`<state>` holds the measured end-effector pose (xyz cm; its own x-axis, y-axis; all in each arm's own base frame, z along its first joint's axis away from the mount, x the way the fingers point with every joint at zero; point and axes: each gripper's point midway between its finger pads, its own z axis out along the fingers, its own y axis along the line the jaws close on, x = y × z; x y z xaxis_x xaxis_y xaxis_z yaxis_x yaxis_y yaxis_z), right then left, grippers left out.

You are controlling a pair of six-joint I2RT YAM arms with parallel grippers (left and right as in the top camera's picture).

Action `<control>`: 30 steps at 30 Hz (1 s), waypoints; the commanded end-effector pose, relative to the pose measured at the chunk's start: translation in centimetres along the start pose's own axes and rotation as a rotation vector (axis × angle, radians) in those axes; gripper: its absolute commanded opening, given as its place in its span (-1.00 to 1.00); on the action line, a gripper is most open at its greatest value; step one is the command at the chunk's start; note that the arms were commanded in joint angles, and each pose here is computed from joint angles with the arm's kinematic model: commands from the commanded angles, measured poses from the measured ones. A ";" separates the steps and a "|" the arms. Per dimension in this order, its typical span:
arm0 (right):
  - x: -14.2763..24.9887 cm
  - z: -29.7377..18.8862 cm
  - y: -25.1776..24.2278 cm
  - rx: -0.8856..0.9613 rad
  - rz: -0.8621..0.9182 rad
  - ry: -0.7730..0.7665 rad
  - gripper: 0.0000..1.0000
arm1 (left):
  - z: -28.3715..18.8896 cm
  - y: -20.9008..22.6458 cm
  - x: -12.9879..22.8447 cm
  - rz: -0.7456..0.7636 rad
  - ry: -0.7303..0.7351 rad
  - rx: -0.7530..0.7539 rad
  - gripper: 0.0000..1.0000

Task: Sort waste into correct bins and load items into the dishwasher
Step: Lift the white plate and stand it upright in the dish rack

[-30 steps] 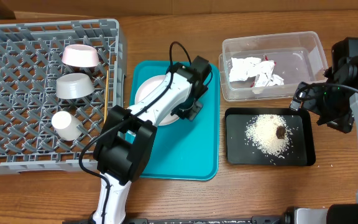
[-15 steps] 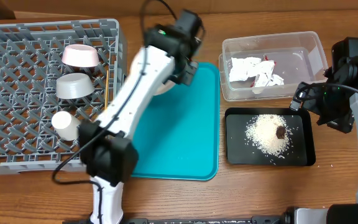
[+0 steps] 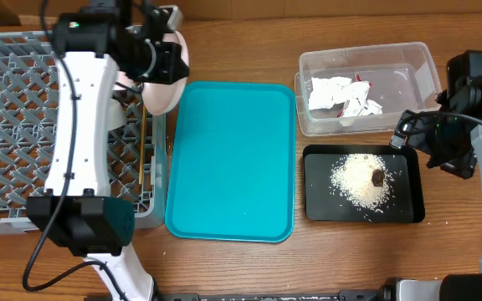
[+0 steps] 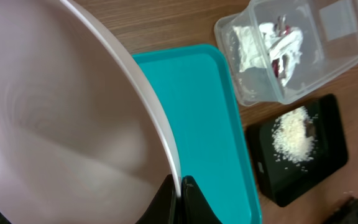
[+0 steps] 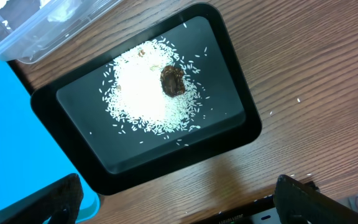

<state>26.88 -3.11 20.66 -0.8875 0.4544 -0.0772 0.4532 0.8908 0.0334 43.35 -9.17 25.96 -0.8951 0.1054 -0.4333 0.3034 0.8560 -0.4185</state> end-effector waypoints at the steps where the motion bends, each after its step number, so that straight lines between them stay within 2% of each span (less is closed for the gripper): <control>1: -0.4 -0.9 -0.1 -0.003 0.001 -0.036 1.00 | -0.3 0.4 -0.4 0.008 -0.025 0.146 -0.92; 14: -0.4 -0.9 -0.1 -0.003 0.001 -0.036 1.00 | 2.6 6.1 0.9 -0.120 0.036 0.208 -0.92; 18: -0.4 -0.9 -0.1 -0.003 0.001 -0.037 1.00 | 2.7 8.7 1.8 -0.150 0.064 0.121 -0.92; 19: -0.4 -0.9 -0.1 -0.003 0.001 -0.037 1.00 | 2.6 9.2 1.9 -0.155 0.069 0.102 -0.84; 21: -0.4 -0.9 -0.1 -0.003 0.002 -0.037 1.00 | 2.3 9.8 2.4 -0.173 0.081 0.086 -0.41; 22: -0.5 -0.9 0.0 -0.004 0.001 -0.039 1.00 | 2.2 9.9 2.6 -0.182 0.085 0.086 -0.28; 24: -0.6 -0.9 0.0 -0.006 0.002 -0.043 1.00 | 2.0 10.1 2.8 -0.211 0.089 0.085 -0.14; 27: -0.7 -0.9 0.0 -0.007 0.001 -0.047 1.00 | 1.8 10.1 2.8 -0.242 0.090 0.084 0.26; 30: -0.7 -0.9 0.0 -0.007 0.002 -0.046 1.00 | 1.1 9.6 2.8 -0.236 0.083 0.076 0.53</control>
<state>27.08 -3.13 20.68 -0.8870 0.4539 -0.0850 0.4525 0.8910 0.0362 44.46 -1.18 19.20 -0.9681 -0.0480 -0.2458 0.1040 0.8158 -0.5690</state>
